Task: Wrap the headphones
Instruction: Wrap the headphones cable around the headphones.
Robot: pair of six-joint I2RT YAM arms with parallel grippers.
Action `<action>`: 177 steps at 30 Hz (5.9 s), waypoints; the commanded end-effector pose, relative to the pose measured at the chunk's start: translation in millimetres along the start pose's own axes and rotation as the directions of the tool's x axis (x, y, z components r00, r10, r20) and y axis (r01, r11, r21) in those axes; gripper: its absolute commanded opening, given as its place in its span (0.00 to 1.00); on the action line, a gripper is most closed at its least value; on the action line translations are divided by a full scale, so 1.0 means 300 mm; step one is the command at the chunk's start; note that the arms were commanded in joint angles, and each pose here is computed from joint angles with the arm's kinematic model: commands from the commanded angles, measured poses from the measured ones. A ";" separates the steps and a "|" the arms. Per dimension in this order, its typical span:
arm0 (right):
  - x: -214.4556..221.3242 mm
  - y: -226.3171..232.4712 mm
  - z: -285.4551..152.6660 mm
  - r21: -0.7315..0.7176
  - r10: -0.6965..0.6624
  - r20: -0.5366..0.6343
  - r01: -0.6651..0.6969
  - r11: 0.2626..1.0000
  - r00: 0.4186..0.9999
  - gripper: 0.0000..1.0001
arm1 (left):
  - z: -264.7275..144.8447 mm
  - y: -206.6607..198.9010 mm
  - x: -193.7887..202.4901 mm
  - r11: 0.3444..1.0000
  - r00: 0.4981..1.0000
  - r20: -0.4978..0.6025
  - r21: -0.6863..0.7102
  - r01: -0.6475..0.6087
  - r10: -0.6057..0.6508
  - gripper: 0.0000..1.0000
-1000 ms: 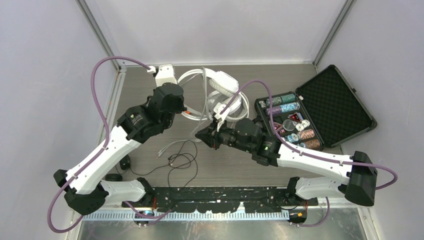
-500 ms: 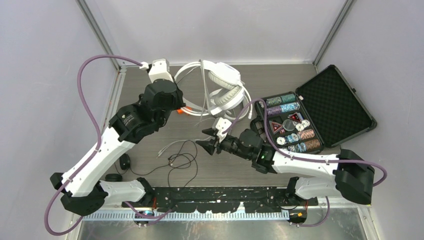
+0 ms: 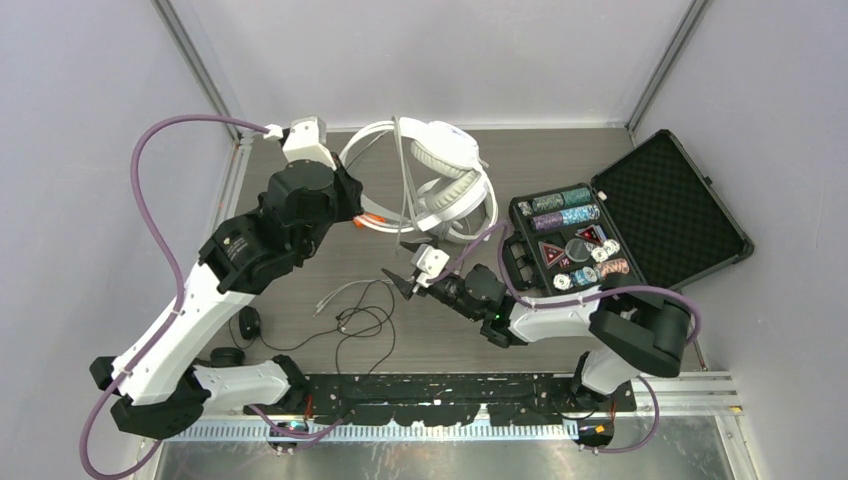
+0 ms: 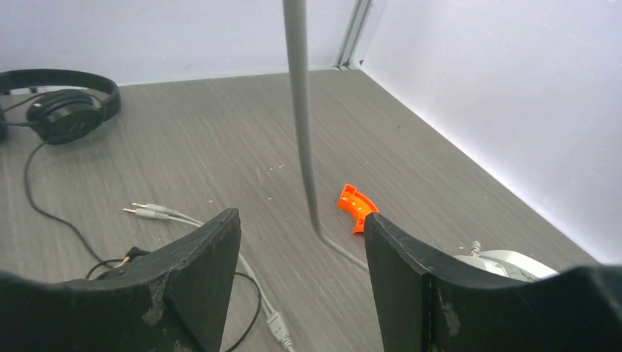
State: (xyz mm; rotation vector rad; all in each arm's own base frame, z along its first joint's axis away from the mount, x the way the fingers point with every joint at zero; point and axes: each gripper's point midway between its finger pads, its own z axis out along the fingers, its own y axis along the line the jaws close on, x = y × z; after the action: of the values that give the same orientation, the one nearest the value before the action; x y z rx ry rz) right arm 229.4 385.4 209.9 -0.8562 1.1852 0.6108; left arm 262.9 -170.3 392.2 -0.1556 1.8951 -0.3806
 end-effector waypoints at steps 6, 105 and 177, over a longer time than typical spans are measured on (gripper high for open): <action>-0.030 -0.073 0.061 0.069 -0.109 0.116 0.101 0.992 0.987 0.67 | -0.129 -0.090 -0.203 0.958 0.965 0.110 0.189 0.215 -0.238 0.00; 0.073 -0.294 -0.155 0.137 0.464 0.118 -0.478 0.868 0.878 0.01 | -0.330 -0.222 0.045 0.679 0.909 -0.015 0.670 -0.299 0.416 0.00; -0.475 0.023 -0.296 -0.250 0.881 -0.352 -0.939 0.237 0.316 0.15 | 0.094 0.176 0.218 0.258 0.257 -0.026 0.185 -0.948 0.966 0.00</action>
State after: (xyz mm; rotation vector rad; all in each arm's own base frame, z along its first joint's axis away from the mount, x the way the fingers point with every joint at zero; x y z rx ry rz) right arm 148.4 320.7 273.6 -0.3212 1.9224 1.8165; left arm 266.5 -159.6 277.2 1.3689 1.7263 0.3649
